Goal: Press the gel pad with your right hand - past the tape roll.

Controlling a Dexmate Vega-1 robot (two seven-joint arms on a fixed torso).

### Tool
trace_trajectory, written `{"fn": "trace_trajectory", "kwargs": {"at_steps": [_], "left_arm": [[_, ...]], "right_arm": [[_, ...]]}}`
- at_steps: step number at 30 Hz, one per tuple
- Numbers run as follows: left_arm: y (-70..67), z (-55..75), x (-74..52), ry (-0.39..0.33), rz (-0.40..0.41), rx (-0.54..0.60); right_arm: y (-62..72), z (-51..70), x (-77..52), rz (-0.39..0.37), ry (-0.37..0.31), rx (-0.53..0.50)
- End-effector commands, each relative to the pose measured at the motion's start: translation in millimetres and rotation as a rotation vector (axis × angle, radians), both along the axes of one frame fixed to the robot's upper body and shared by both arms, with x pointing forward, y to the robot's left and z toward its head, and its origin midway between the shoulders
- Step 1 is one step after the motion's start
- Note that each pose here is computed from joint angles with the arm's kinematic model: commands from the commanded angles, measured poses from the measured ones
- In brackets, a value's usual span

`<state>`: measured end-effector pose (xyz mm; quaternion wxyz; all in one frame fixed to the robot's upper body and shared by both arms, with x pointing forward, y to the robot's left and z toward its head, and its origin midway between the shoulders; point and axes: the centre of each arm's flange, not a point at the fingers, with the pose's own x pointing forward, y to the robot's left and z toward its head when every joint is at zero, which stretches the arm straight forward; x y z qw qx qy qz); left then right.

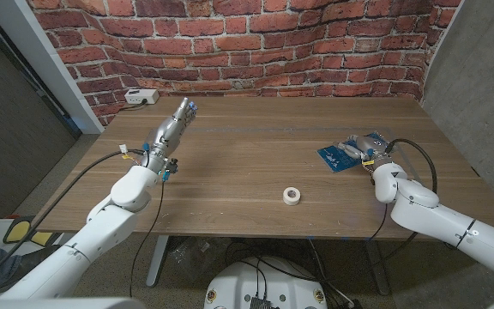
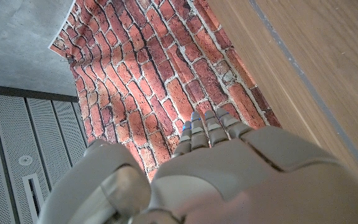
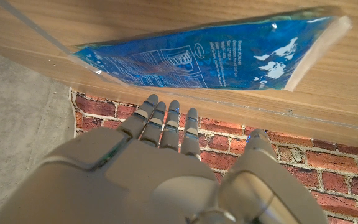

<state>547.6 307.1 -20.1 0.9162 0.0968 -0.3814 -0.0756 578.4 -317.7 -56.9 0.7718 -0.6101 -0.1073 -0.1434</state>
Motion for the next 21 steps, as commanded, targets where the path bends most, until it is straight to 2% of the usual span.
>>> {"fn": "trace_trajectory", "kwargs": {"at_steps": [1,21], "left_arm": [[-2.9,-3.4,6.9,0.013,-0.013,-0.015],[1.3,2.8,7.8,0.003,-0.004,-0.004]], "right_arm": [[1.2,-1.1,9.9,-0.019,0.044,0.0],[3.0,2.0,16.2,-0.051,0.083,-0.023]]}}
